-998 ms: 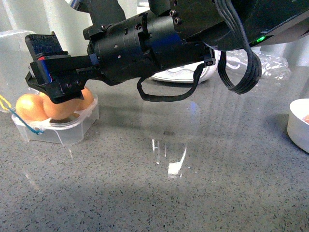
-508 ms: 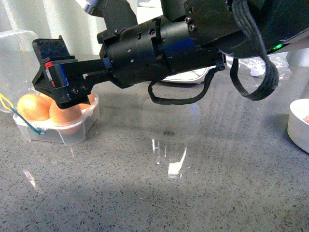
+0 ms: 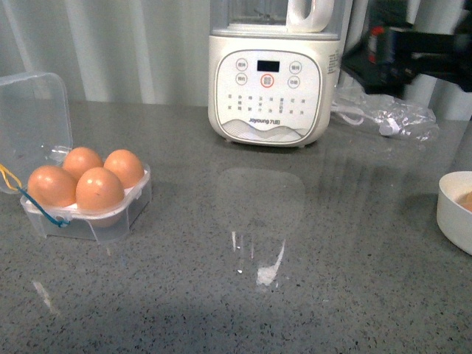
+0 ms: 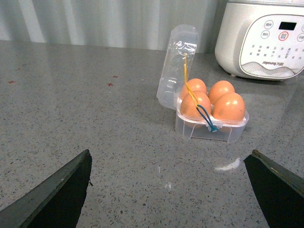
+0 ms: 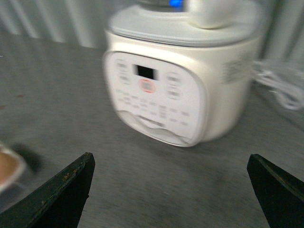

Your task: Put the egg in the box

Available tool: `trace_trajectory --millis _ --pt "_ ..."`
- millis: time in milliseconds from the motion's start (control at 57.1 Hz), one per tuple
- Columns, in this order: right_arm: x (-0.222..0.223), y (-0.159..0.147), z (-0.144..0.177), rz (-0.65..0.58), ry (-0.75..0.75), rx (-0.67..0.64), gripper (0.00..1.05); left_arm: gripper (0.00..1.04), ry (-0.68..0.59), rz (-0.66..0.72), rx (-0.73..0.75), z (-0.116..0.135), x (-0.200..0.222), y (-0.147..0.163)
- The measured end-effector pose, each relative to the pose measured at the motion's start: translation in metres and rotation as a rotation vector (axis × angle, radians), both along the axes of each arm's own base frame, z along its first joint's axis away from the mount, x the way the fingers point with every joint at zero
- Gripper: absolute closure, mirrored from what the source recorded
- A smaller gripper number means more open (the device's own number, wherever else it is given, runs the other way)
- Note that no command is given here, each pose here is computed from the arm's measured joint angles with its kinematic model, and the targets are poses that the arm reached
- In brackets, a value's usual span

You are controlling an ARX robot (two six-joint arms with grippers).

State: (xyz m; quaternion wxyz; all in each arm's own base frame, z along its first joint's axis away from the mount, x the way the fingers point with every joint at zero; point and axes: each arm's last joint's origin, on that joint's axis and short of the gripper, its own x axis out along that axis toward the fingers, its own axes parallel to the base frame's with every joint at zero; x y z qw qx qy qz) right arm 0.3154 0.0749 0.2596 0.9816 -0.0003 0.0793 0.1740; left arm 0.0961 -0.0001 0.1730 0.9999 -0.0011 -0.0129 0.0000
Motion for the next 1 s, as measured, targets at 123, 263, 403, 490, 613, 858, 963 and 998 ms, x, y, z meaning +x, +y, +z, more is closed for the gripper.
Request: trace_trajectory --millis 123,263,403,490,613,858,963,998 --pt "-0.042 -0.034 0.007 -0.153 -0.094 -0.068 0.07 0.07 0.0 0.0 0.0 0.0 0.0 0.0" --pt "-0.074 -0.06 0.015 -0.254 -0.191 -0.124 0.07 0.07 0.0 0.0 0.0 0.0 0.0 0.0" --pt "-0.098 -0.083 0.009 -0.343 -0.219 -0.158 0.07 0.07 0.0 0.0 0.0 0.0 0.0 0.0" --pt "-0.109 -0.096 0.003 -0.385 -0.219 -0.169 0.07 0.07 0.0 0.0 0.0 0.0 0.0 0.0" --pt "-0.129 -0.097 -0.014 -0.354 -0.169 -0.058 0.3 0.07 0.0 0.0 0.0 0.0 0.0 0.0" --pt "-0.153 -0.087 -0.047 -0.353 -0.148 -0.014 0.78 0.07 0.0 0.0 0.0 0.0 0.0 0.0" --pt "-0.16 -0.079 -0.055 -0.37 -0.153 -0.013 0.96 0.07 0.0 0.0 0.0 0.0 0.0 0.0" --pt "-0.163 -0.077 -0.057 -0.356 -0.154 -0.013 1.02 0.07 0.0 0.0 0.0 0.0 0.0 0.0"
